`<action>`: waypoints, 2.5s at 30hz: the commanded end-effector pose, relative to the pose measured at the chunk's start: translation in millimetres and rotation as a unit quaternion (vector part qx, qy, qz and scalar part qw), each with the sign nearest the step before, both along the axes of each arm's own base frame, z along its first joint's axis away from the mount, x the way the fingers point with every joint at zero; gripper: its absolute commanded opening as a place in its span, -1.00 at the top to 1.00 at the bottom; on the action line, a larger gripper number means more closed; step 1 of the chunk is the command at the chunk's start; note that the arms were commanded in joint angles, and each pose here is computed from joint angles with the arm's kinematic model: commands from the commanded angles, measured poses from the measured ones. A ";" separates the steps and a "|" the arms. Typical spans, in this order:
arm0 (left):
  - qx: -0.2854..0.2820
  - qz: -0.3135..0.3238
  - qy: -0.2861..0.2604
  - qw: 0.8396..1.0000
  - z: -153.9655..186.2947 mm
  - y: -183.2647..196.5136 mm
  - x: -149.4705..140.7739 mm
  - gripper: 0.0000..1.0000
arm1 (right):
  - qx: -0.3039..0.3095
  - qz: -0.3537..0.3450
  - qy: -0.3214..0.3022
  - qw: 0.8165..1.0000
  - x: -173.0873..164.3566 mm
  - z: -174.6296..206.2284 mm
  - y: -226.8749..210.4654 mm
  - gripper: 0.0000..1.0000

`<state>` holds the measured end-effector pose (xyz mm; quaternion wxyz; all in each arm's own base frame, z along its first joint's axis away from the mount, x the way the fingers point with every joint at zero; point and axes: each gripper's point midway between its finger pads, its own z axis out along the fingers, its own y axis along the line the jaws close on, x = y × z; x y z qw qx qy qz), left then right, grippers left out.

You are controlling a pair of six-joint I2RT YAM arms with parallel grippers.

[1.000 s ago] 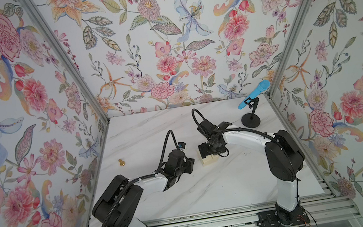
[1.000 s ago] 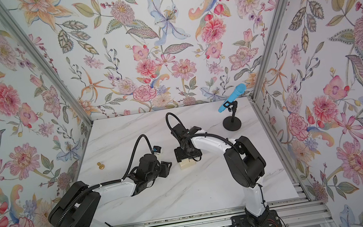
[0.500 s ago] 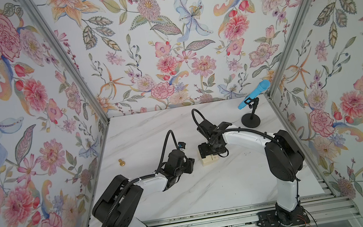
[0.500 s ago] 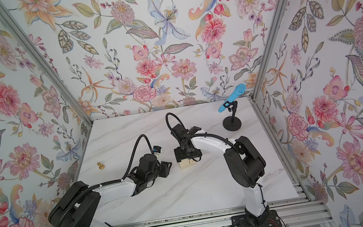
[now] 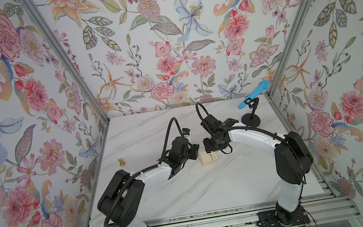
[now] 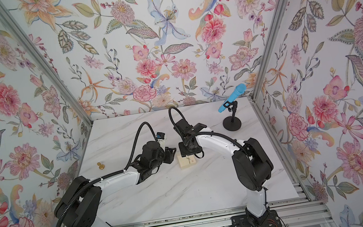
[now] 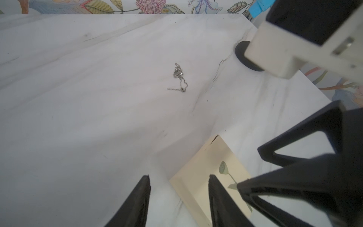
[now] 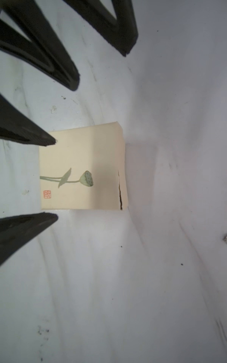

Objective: Take the necklace out of the lift-off lid jewelry box
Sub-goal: Close the lid on the jewelry box, then reset both arms

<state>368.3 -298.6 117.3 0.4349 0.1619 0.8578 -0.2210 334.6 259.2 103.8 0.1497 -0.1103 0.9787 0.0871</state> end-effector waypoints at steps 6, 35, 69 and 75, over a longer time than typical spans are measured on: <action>0.040 -0.006 0.027 0.999 -29.8 -6.3 6.5 0.06 | 0.017 0.019 0.010 1.000 -0.7 -10.1 8.1 0.21; 0.052 -0.007 0.057 0.997 -65.1 -2.3 -1.8 0.10 | 0.052 0.030 0.056 0.997 -8.1 -56.8 25.1 0.59; 0.132 0.113 -0.143 0.974 140.0 87.2 29.9 -0.59 | 0.104 -0.030 -0.181 0.978 32.8 113.7 -61.3 -0.38; 0.165 0.176 -0.178 0.954 188.6 139.2 36.5 -0.99 | 0.092 -0.107 -0.250 0.958 16.8 149.7 -143.9 -1.00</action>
